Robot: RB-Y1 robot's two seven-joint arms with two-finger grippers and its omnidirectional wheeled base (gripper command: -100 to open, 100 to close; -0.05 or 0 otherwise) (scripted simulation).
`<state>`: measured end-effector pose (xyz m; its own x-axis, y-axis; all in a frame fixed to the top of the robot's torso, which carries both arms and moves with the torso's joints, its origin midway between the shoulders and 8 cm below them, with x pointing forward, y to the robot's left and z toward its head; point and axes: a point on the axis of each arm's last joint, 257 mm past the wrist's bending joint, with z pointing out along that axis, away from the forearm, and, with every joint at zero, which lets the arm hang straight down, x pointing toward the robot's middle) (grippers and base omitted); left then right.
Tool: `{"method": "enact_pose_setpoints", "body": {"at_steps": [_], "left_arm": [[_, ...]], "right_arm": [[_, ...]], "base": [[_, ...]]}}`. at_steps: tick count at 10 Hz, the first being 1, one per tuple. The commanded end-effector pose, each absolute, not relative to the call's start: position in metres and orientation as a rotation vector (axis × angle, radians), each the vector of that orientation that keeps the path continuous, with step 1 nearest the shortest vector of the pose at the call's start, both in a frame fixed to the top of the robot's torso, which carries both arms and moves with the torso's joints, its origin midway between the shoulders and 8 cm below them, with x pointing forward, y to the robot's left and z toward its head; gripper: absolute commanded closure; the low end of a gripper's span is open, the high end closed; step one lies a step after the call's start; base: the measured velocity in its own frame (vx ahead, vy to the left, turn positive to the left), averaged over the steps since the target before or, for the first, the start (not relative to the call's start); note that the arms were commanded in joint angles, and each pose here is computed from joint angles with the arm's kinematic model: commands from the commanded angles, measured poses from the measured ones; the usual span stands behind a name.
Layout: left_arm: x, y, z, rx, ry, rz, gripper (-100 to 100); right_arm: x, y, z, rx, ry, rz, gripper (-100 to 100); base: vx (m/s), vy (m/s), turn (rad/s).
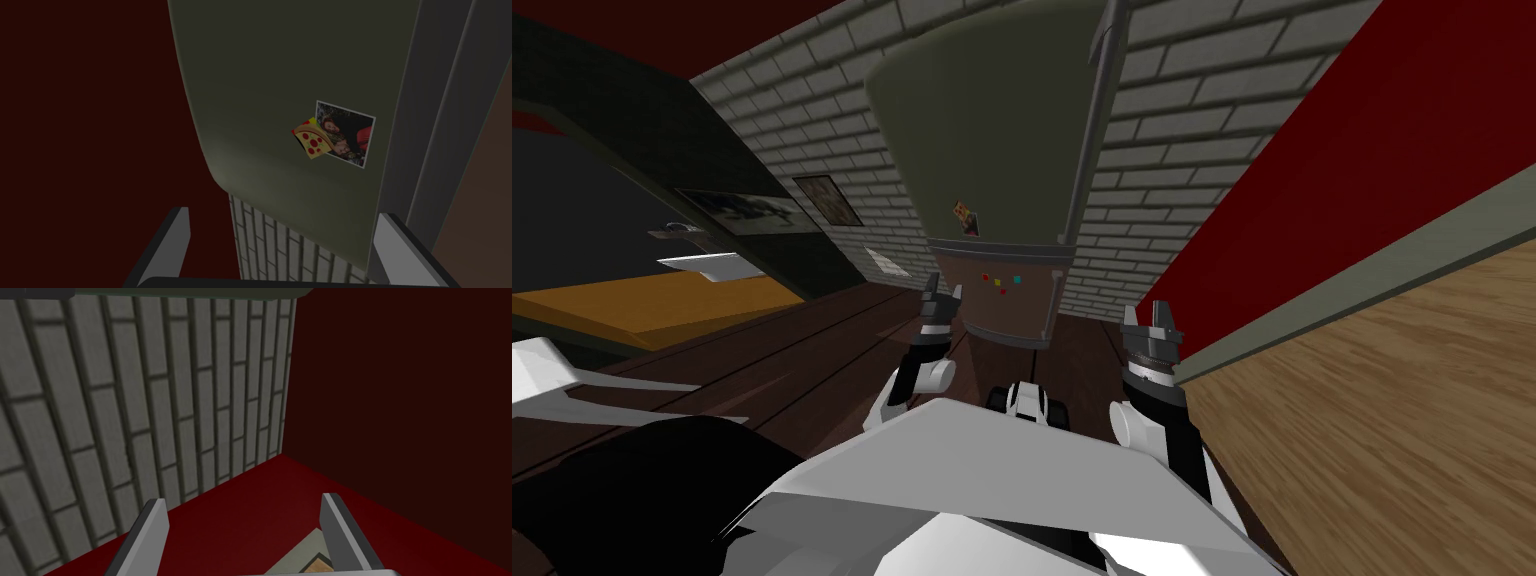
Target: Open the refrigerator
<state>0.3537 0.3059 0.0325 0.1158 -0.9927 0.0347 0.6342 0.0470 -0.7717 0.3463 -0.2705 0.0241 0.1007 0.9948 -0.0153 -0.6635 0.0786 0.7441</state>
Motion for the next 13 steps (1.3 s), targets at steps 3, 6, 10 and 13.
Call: {"method": "enact_pose_setpoints", "body": {"at_steps": [3,6,10,13], "left_arm": [[0.391,0.321,0.026,-0.741,0.690,-1.345,-100],[0.415,0.335,0.029,-0.760,0.696,-1.337,-100],[0.440,0.353,0.034,-0.794,0.691,-1.328,-100],[0.455,0.359,0.050,-0.794,0.669,-1.341,-100]], "right_arm": [[0.346,-0.271,0.024,0.668,0.625,1.370,0],[0.346,-0.271,0.024,0.668,0.625,1.370,0],[0.346,-0.271,0.024,0.668,0.625,1.370,0],[0.346,-0.271,0.024,0.668,0.625,1.370,0]], "base": [[0.009,-0.131,0.010],[0.010,-0.110,0.006],[-0.001,-0.088,0.006],[0.008,-0.099,0.008]]}}
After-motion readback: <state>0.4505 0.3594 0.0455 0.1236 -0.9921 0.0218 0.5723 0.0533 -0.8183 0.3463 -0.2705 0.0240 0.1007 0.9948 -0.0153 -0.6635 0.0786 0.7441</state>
